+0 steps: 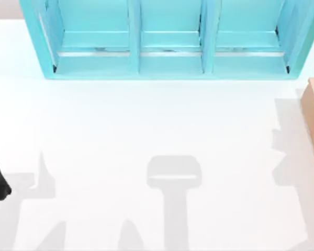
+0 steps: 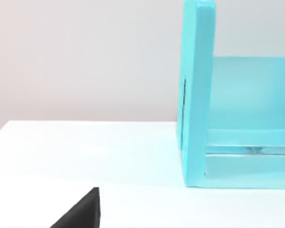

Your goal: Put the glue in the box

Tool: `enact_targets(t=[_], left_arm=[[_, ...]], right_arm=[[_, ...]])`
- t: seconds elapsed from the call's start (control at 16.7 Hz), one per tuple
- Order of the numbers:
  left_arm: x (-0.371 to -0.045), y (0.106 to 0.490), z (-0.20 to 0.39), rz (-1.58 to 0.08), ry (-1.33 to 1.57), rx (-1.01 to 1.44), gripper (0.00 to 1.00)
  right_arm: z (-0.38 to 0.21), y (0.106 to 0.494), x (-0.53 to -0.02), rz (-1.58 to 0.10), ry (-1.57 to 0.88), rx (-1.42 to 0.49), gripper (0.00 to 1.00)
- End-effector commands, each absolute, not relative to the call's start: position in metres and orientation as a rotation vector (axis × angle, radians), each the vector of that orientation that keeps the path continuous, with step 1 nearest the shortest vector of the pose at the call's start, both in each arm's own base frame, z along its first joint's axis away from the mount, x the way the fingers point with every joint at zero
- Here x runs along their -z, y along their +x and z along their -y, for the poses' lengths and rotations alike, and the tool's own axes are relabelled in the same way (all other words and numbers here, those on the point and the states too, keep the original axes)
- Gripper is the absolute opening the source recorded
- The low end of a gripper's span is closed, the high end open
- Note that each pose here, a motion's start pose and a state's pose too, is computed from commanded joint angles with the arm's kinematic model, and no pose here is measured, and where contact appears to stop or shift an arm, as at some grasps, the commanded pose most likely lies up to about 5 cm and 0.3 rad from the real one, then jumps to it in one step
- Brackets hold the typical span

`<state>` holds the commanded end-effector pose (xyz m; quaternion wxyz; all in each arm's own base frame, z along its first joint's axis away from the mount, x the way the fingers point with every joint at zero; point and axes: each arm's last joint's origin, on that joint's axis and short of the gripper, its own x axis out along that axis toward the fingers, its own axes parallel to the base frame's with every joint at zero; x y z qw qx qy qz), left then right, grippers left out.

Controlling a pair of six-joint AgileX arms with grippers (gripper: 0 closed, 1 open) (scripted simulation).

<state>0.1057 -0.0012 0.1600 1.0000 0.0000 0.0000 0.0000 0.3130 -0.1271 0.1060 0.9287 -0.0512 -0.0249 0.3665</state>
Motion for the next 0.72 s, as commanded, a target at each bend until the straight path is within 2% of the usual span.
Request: enact_targets(t=[0.18,0.42,0.72], left_arm=[[-0.160,0.106,0.001,0.000,0.000,0.000,1.00],[-0.160,0.106,0.001,0.000,0.000,0.000,1.00],[-0.160,0.106,0.001,0.000,0.000,0.000,1.00]], right_arm=[[0.182,0.261,-0.101,0.021,-0.080,-0.769,0.00],[0.219,0.204,-0.093,-0.003,-0.027,-0.772,0.00],[0.228,0.185,-0.090,-0.007,-0.002,-0.771,0.00]])
